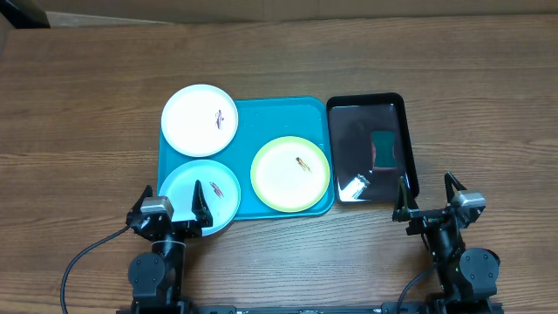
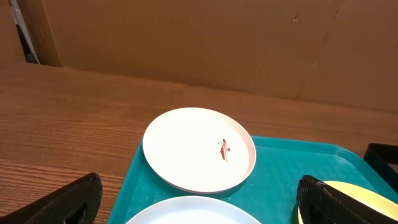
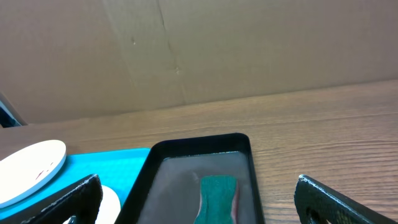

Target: Clean dirty plates on tray and stack at the side

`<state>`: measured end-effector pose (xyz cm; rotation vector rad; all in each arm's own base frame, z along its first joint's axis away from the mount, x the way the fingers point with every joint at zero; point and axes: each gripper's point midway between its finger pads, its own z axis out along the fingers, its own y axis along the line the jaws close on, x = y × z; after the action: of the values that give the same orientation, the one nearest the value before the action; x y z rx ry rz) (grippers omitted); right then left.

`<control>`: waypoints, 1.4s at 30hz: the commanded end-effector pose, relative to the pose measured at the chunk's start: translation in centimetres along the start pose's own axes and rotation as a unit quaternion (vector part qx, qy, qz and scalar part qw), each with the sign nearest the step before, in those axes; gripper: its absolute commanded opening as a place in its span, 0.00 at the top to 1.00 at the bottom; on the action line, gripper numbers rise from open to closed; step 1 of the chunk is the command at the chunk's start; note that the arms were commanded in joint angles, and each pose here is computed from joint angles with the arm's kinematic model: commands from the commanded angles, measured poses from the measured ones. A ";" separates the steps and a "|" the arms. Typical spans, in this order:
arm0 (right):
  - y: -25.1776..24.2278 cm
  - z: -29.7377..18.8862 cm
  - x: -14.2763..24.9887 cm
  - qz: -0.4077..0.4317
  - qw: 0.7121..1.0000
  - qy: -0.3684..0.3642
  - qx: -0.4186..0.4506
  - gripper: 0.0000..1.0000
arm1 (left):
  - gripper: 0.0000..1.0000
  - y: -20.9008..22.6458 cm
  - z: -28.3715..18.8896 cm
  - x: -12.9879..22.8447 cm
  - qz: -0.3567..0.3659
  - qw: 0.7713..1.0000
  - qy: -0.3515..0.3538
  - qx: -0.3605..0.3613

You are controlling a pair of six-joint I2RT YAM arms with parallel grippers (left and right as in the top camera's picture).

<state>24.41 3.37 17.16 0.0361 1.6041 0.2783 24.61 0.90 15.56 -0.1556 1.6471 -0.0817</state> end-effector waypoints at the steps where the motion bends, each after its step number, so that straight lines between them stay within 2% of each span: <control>1: -0.3 0.0 0.1 -0.002 1.000 -0.004 0.006 0.00 | 0.00 0.1 0.0 0.0 0.007 1.000 -0.003 -0.002; 32: -0.3 0.0 0.1 -0.002 1.000 -0.004 0.006 0.00 | 0.00 0.0 0.0 -0.2 0.007 1.000 -0.007 -0.001; 42: -0.3 0.0 0.1 -0.002 1.000 -0.004 0.006 0.00 | 0.00 -1.3 -0.1 -0.5 -0.011 0.999 -0.011 0.037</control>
<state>24.41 3.37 17.15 0.0361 1.6045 0.2783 24.64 0.42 15.66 -0.1382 1.6445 -0.1087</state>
